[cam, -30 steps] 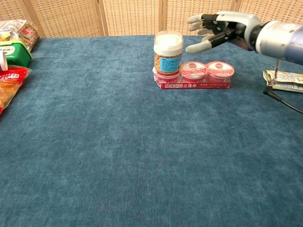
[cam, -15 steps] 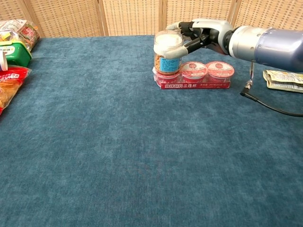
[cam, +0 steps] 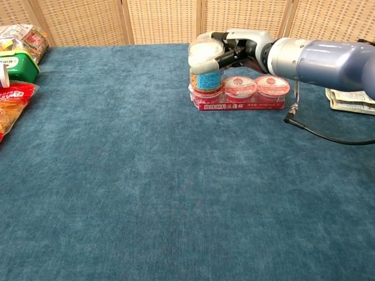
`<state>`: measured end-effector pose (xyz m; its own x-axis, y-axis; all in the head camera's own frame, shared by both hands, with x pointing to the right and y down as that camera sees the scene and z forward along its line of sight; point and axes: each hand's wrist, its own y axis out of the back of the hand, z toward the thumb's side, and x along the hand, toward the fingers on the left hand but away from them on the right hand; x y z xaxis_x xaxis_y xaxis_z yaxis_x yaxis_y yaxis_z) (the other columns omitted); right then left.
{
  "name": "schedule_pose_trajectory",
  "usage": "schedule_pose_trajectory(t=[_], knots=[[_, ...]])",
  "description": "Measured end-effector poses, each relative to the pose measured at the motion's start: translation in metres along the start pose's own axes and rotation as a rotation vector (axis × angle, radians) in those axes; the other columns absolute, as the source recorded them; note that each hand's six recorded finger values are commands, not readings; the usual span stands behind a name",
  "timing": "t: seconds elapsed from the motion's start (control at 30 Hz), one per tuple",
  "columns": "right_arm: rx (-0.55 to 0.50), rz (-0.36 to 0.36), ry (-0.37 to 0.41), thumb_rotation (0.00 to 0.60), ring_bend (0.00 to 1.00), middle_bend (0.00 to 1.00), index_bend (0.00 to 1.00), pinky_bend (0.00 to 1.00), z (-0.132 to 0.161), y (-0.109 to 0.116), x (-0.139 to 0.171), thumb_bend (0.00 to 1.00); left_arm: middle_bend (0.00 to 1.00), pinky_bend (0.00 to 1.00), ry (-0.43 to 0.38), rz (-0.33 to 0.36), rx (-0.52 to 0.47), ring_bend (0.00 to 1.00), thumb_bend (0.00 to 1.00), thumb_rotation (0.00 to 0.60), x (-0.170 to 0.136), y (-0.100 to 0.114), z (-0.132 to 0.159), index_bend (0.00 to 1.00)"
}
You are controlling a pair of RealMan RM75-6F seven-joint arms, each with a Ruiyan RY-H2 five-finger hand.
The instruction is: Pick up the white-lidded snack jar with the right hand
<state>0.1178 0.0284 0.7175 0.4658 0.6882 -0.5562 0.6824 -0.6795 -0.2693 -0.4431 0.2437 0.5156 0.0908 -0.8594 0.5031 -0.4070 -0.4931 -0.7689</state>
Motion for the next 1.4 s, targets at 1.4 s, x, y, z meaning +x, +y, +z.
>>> schedule_pose_trajectory(t=[1.4], knots=[[-0.129,-0.267,0.285,0.6,1.0,0.86,0.42,0.88,0.096,0.113,0.111,0.03,0.17,0.0,-0.047,-0.037,-0.031,0.0,0.43,0.6,0.002,-0.016,0.008,0.22]])
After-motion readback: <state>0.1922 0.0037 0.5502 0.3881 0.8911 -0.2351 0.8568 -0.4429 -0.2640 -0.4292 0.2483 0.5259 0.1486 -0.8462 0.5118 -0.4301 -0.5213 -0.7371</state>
